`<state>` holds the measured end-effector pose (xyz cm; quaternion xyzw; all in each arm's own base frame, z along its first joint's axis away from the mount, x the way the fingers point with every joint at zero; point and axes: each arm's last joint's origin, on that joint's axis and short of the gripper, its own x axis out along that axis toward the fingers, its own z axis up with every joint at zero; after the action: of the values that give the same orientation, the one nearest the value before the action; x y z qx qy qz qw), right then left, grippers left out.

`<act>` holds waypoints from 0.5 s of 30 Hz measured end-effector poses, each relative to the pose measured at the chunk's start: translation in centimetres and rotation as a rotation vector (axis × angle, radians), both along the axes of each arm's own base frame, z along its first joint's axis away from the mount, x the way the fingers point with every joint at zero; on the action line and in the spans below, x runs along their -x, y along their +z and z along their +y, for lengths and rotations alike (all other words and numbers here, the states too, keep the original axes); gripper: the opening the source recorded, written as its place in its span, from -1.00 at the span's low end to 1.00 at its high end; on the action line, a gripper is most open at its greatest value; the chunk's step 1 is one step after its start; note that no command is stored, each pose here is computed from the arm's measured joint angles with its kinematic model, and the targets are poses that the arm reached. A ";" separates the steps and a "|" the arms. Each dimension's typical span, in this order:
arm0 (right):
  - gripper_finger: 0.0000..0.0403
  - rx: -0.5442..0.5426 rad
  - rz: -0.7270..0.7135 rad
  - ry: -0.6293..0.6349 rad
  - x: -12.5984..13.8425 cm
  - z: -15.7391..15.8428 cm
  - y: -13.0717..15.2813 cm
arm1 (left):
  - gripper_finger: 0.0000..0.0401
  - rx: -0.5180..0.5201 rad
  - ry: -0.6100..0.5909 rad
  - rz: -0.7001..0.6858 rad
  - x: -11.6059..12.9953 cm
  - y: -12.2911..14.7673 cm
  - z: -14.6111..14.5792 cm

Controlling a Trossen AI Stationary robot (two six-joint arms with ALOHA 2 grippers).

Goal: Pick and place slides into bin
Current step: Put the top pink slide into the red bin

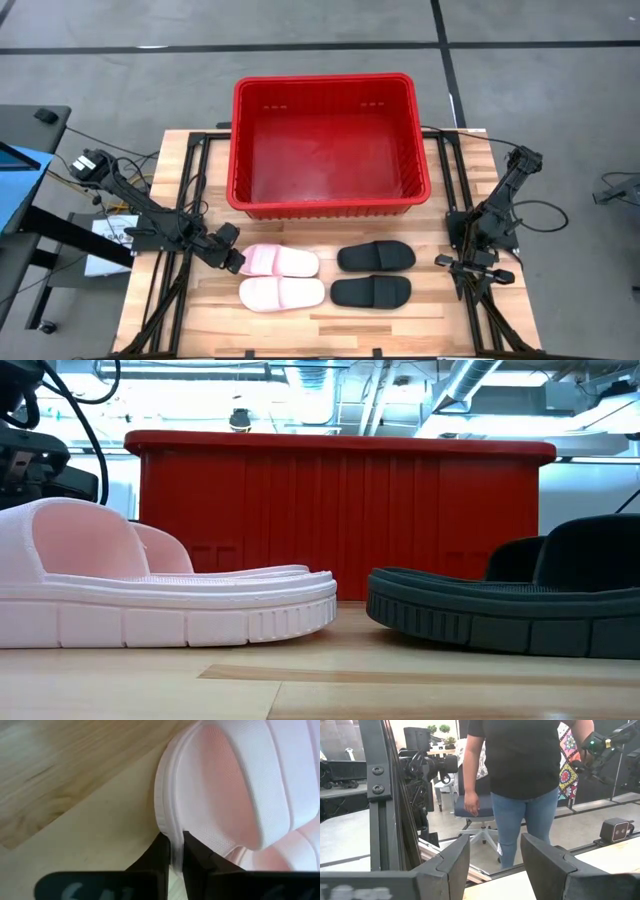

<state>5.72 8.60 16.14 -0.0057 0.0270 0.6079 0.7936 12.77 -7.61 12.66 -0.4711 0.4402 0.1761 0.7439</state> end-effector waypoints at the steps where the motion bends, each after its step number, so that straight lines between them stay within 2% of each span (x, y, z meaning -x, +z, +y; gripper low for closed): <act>1: -0.17 0.000 0.000 0.000 0.0 0.0 0.0 | -0.95 0.002 0.001 0.000 0.0 0.0 0.0; 5: -0.16 0.000 0.000 0.000 0.0 0.0 0.0 | -0.95 0.028 -0.004 -0.018 0.0 0.4 0.0; 11: -0.17 0.000 0.000 0.000 0.0 0.0 0.0 | -0.95 0.080 -0.028 -0.093 -0.4 2.5 -0.4; 15: -0.17 -0.001 0.000 0.000 0.0 0.0 0.0 | -0.95 0.059 -0.021 -0.110 -0.4 4.0 -0.3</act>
<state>5.72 8.60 16.16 -0.0056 0.0267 0.6080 0.7935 13.15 -7.88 16.68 -0.4970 0.4086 0.1291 0.7546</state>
